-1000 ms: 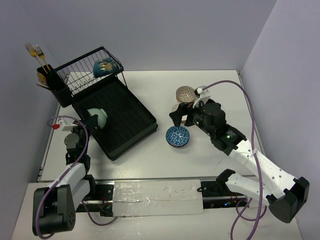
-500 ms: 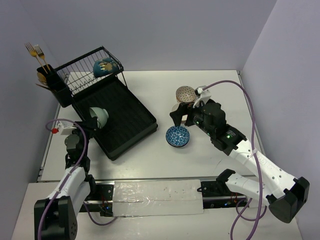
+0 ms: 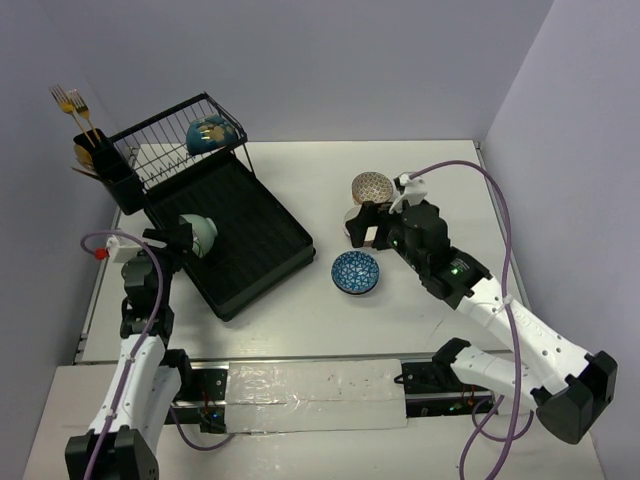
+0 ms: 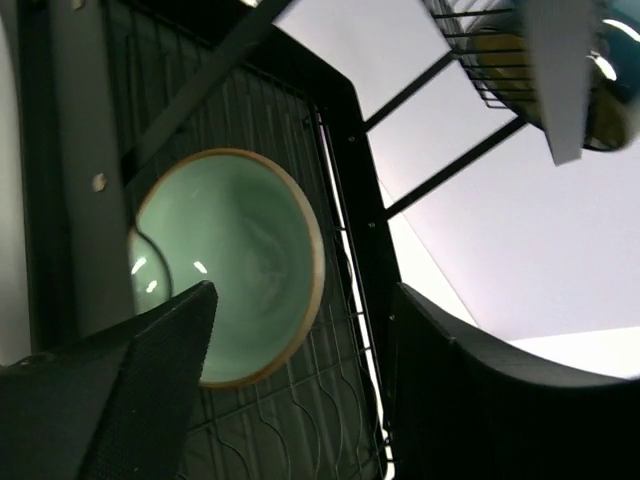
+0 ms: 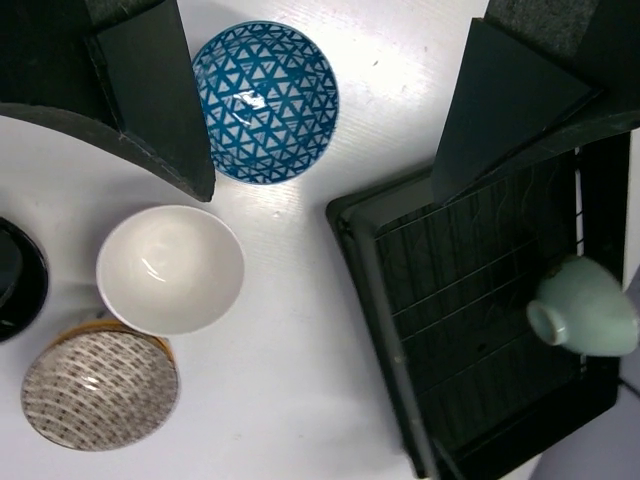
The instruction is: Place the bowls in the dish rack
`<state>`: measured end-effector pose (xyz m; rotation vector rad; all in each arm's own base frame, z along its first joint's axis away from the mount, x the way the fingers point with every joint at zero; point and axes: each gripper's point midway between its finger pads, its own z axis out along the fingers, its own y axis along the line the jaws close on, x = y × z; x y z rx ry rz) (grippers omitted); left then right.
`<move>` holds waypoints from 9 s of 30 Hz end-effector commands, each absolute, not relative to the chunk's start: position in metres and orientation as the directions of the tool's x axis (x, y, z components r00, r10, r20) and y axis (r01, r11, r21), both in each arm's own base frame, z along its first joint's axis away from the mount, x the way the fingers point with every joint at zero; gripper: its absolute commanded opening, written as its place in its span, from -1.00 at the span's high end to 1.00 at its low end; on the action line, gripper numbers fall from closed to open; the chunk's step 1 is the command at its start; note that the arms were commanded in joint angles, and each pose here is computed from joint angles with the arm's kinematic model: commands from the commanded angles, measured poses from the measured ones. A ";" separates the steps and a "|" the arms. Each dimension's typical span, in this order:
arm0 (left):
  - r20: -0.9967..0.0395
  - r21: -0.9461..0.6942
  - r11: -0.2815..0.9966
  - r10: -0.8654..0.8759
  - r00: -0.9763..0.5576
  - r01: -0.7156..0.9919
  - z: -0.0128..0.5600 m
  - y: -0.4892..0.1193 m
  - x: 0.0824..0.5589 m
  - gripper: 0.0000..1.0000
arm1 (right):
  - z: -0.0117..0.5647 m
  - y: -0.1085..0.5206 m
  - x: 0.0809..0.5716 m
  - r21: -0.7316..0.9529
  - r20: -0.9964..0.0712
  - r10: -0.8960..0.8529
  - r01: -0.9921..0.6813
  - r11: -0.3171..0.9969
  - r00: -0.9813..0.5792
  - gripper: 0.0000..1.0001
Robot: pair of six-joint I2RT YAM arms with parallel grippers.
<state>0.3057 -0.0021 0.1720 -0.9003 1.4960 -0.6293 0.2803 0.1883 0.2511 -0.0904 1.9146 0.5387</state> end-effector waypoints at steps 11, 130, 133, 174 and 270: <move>-0.821 -0.535 0.839 -0.543 -0.174 -0.096 0.242 -0.033 0.308 -0.98 | 0.200 0.038 0.327 0.399 -0.749 0.560 0.433 0.808 -0.354 -0.90; -0.569 0.550 -0.014 0.726 0.386 0.835 0.191 -0.327 0.225 0.30 | 0.258 0.241 0.301 -0.025 -0.829 -0.222 -0.361 0.932 -0.514 1.00; -0.558 0.552 -0.014 0.737 0.382 0.834 0.188 -0.325 0.227 0.41 | 0.257 0.243 0.300 -0.027 -0.828 -0.226 -0.367 0.930 -0.514 1.00; -0.938 0.280 0.568 0.332 0.096 0.774 0.271 -0.278 0.261 1.00 | 0.311 0.180 0.310 0.225 -0.906 0.140 -0.173 0.959 -0.400 -0.95; -0.766 -0.643 0.710 -0.599 -0.232 0.288 0.188 -0.122 0.392 1.00 | 0.296 0.177 0.287 0.292 -0.923 0.175 -0.329 0.898 -0.343 -0.86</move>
